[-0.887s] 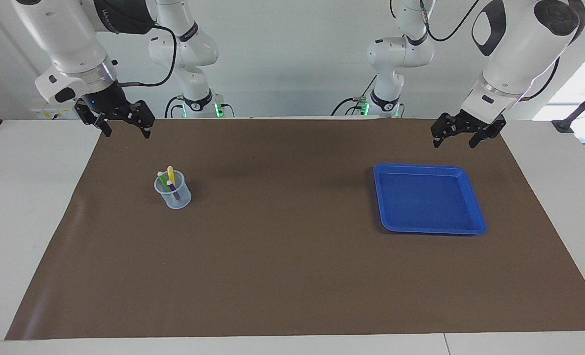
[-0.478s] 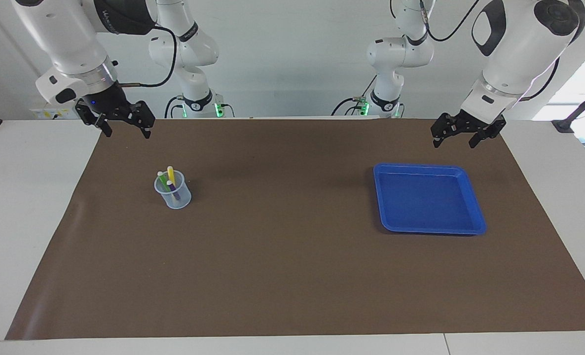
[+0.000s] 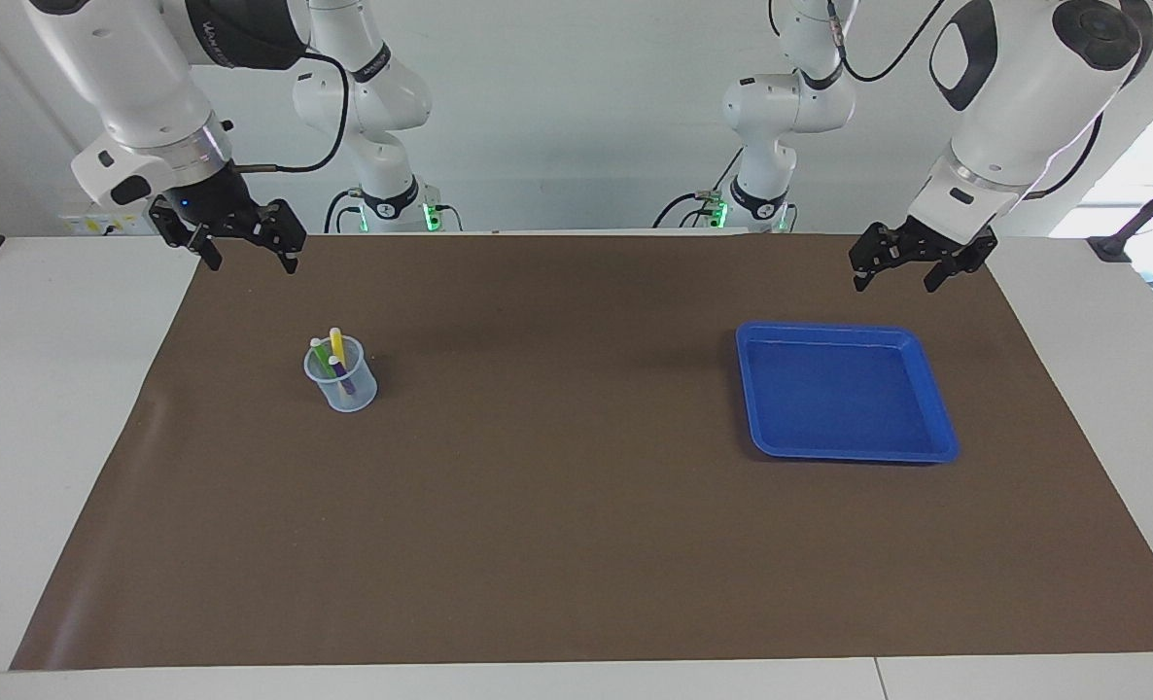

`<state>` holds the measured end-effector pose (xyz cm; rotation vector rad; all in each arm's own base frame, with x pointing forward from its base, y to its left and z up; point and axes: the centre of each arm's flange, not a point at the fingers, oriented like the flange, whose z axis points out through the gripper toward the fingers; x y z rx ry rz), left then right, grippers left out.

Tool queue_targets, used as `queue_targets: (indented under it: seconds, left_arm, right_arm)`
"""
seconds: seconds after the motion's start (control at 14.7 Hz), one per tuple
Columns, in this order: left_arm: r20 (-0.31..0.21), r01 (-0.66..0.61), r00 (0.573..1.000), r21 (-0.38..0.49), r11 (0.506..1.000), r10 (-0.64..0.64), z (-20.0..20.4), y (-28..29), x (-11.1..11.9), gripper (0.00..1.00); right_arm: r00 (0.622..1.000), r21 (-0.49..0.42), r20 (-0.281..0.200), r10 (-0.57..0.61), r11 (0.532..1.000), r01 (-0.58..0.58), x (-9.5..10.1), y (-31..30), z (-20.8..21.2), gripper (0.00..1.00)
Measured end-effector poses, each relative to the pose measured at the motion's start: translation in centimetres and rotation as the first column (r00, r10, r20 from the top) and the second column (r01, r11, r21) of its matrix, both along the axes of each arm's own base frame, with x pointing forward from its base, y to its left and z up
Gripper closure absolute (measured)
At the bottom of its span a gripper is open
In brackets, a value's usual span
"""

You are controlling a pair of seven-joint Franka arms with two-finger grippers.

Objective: Right arm passes pens to left for tray arrangement
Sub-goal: 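Move the right gripper toward the clear cup of pens, then grasp the green pen in the cup with the right gripper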

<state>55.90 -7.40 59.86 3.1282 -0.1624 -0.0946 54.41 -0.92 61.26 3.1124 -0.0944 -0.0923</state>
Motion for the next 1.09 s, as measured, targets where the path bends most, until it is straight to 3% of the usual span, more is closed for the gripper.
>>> queue_targets:
  seconds: [0.27,0.55,0.82,1.09]
  left_arm:
    - [0.000,0.000,1.000,0.000,1.000,0.000,0.0,0.0,0.0,0.00]
    - [-0.001,0.000,1.000,0.000,1.000,0.000,-0.1,0.0,0.0,0.00]
    - [-0.002,0.000,1.000,0.000,1.000,0.000,-0.1,0.0,0.0,0.00]
    - [-0.002,0.000,1.000,0.000,1.000,0.000,-0.1,0.0,0.0,0.00]
  right_arm:
    - [1.000,0.000,-0.022,0.001,1.000,-0.001,-0.3,0.1,-1.1,0.00]
    - [1.000,0.001,0.020,0.019,1.000,-0.019,-0.6,0.1,-3.3,0.00]
    - [0.994,0.001,0.064,0.087,0.996,-0.087,-2.4,0.2,-7.5,0.00]
    - [0.987,0.001,0.064,0.150,0.989,-0.150,-3.8,0.3,-10.8,0.00]
